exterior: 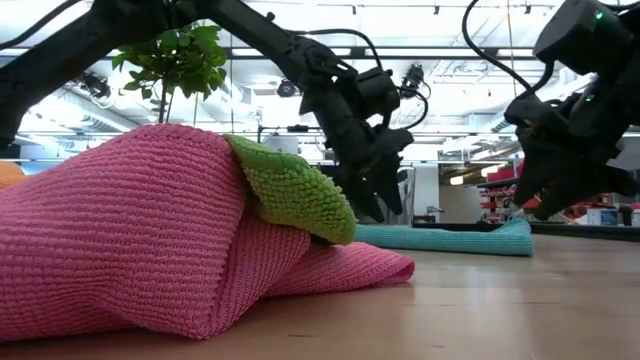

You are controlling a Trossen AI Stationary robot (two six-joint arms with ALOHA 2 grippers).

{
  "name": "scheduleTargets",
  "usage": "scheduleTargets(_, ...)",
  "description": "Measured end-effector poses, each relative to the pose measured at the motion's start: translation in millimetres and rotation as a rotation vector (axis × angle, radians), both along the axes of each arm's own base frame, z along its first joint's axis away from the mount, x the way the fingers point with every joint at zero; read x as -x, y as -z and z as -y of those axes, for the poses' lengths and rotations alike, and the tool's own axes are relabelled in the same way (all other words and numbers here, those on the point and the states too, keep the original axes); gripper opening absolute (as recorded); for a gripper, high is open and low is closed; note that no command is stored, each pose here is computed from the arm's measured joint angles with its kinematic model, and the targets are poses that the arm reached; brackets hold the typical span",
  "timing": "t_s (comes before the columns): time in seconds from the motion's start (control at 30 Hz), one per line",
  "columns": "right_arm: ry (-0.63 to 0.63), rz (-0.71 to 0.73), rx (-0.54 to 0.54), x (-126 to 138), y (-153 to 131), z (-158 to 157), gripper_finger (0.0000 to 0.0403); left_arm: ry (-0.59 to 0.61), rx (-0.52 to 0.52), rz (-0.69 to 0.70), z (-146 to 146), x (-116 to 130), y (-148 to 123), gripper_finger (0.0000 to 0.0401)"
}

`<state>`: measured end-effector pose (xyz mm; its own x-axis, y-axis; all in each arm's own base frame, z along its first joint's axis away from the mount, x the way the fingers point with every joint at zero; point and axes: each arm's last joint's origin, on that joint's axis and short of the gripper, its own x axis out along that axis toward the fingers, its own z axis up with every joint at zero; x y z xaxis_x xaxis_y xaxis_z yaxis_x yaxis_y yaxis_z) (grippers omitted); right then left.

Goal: Fold microfiber towels
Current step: Fold the blue towel

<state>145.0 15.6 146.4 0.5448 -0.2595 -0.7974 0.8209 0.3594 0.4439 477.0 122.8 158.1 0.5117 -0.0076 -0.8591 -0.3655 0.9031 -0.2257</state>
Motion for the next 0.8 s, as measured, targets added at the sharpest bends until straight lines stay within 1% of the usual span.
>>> scheduleTargets(0.07,-0.003,-0.001,0.002,0.0,0.0,0.0,0.0196,0.05,-0.038,-0.006,7.4,-1.7,0.2,0.0216)
scheduleTargets(0.23,-0.016,-0.008,0.011,0.3,0.2,0.0,0.0196,0.089,-0.036,-0.019,24.8,-4.2,0.7,0.021)
scheduleTargets(0.3,-0.022,-0.011,0.015,0.3,0.2,0.0,0.0196,0.117,-0.053,-0.017,30.2,-5.6,0.6,0.0207)
scheduleTargets(0.37,-0.03,-0.013,0.018,0.3,0.2,0.0,0.0196,0.147,-0.103,-0.022,34.4,-6.6,0.3,0.0204)
scheduleTargets(0.43,-0.037,-0.015,0.016,0.3,0.2,-0.2,0.0196,0.212,-0.156,-0.023,38.2,-7.6,0.2,0.0202)
scheduleTargets(0.53,-0.046,-0.018,0.014,0.3,0.3,-0.4,0.0196,0.369,-0.249,-0.014,45.2,-9.6,-0.3,0.02)
scheduleTargets(0.6,-0.047,-0.018,0.013,0.3,0.3,-0.4,0.0196,0.483,-0.329,-0.021,49.5,-10.3,-0.3,0.0199)
scheduleTargets(0.67,-0.048,-0.018,0.013,0.3,0.3,-0.6,0.0196,0.567,-0.401,-0.025,51.9,-11.2,-0.6,0.02)
scheduleTargets(0.73,-0.049,-0.017,0.006,0.4,0.3,-1.4,0.0196,0.593,-0.433,-0.005,51.4,-13.2,-1.9,0.0203)
scheduleTargets(0.8,-0.057,-0.017,0.002,0.5,0.4,-2.6,0.0196,0.577,-0.424,0.026,44.4,-14.5,-4.3,0.0204)
